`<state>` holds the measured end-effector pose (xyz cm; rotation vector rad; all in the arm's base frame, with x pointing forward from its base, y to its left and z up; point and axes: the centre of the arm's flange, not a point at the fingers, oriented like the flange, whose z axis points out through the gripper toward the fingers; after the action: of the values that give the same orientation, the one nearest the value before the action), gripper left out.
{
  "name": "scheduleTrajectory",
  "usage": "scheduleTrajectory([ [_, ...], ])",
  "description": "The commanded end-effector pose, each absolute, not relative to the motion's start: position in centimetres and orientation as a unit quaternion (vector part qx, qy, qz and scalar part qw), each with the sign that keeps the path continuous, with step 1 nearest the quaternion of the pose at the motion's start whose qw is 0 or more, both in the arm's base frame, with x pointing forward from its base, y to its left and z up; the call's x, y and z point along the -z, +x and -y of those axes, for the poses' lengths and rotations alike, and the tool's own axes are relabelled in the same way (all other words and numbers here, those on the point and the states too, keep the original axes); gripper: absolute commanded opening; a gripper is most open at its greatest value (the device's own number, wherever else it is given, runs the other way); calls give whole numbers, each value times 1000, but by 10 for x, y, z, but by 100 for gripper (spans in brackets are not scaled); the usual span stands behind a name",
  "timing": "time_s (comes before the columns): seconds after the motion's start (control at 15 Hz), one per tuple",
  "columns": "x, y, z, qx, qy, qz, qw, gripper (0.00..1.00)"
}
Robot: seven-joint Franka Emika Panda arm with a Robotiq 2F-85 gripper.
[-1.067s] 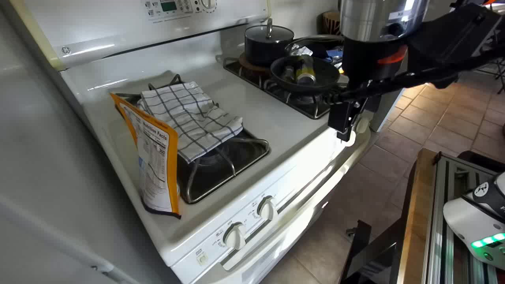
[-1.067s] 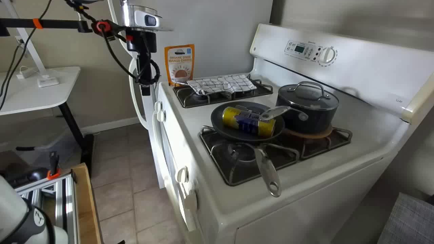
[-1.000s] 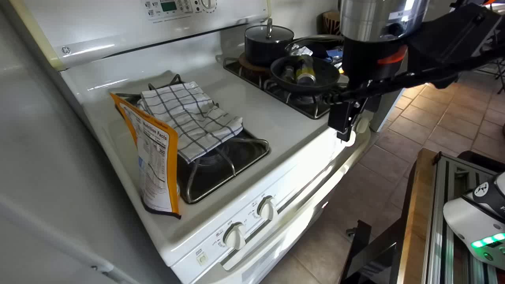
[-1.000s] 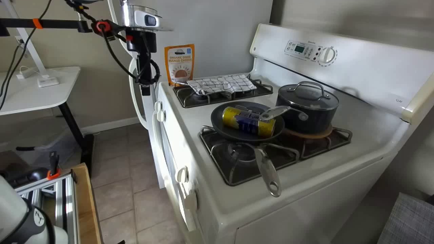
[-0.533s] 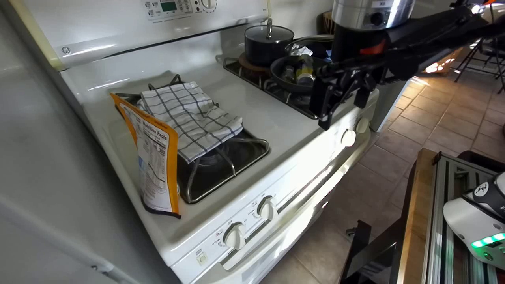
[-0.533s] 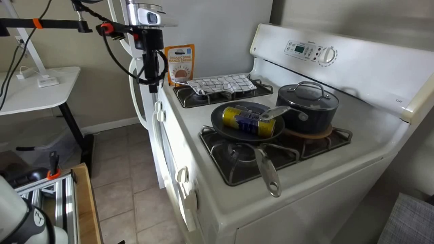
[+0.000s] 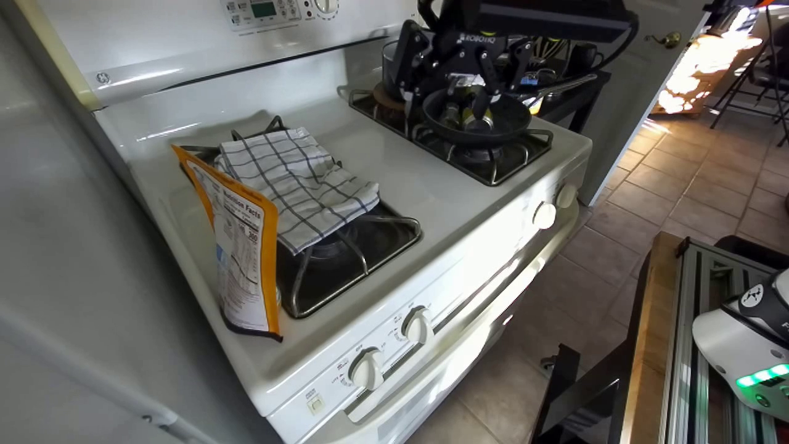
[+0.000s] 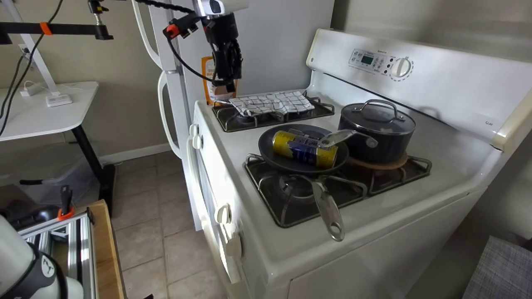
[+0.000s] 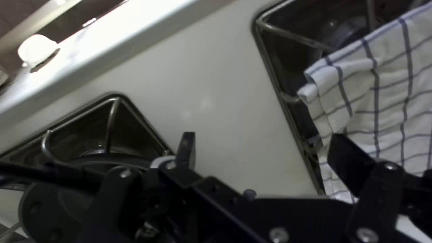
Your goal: Fold the towel in half
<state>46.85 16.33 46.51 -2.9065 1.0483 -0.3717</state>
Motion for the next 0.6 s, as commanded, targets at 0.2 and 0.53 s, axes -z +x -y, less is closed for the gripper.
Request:
scheduleTrajectory([
  [0.2,-497,515,-173,133,-968,-212,-18,100],
  [0.53,-514,511,-181,103,-992,-77,-19,100],
])
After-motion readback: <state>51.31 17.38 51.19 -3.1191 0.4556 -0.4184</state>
